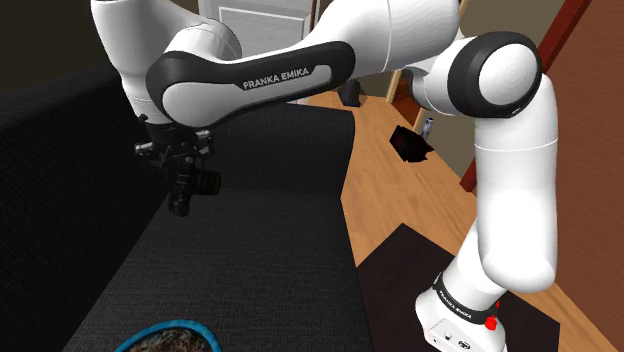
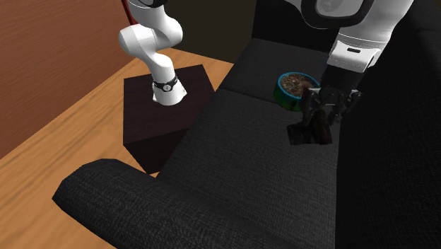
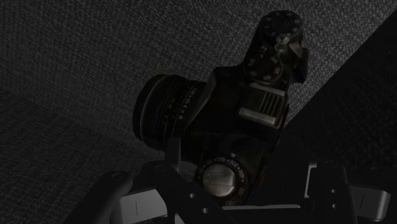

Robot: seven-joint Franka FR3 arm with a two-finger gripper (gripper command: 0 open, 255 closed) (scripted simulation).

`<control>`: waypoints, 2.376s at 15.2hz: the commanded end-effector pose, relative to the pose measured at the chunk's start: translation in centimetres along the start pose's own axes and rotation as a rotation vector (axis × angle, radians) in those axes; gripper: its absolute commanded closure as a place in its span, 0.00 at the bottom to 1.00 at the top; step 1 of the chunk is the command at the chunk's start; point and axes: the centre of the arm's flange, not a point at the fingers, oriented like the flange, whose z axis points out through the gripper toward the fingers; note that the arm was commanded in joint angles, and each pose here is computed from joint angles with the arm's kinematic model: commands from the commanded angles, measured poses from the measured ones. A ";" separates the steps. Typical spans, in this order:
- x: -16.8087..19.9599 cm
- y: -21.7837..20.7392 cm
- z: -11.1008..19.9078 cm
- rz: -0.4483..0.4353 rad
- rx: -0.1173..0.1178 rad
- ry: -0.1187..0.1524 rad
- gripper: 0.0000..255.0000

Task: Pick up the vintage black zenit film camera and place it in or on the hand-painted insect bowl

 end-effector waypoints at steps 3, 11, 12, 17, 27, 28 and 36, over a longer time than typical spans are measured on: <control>-3.3 -1.5 -1.6 0.000 0.000 0.000 1.00; -12.3 -5.8 -5.1 0.000 0.000 0.000 1.00; -13.4 -6.3 -5.6 0.000 0.000 0.000 1.00; -19.0 -9.0 -7.8 0.000 0.000 0.000 1.00; -28.0 -13.3 -9.6 0.000 0.000 0.000 1.00; -28.2 -13.4 -9.1 0.000 0.000 0.000 1.00; -29.2 -13.8 -5.1 0.000 0.000 0.000 1.00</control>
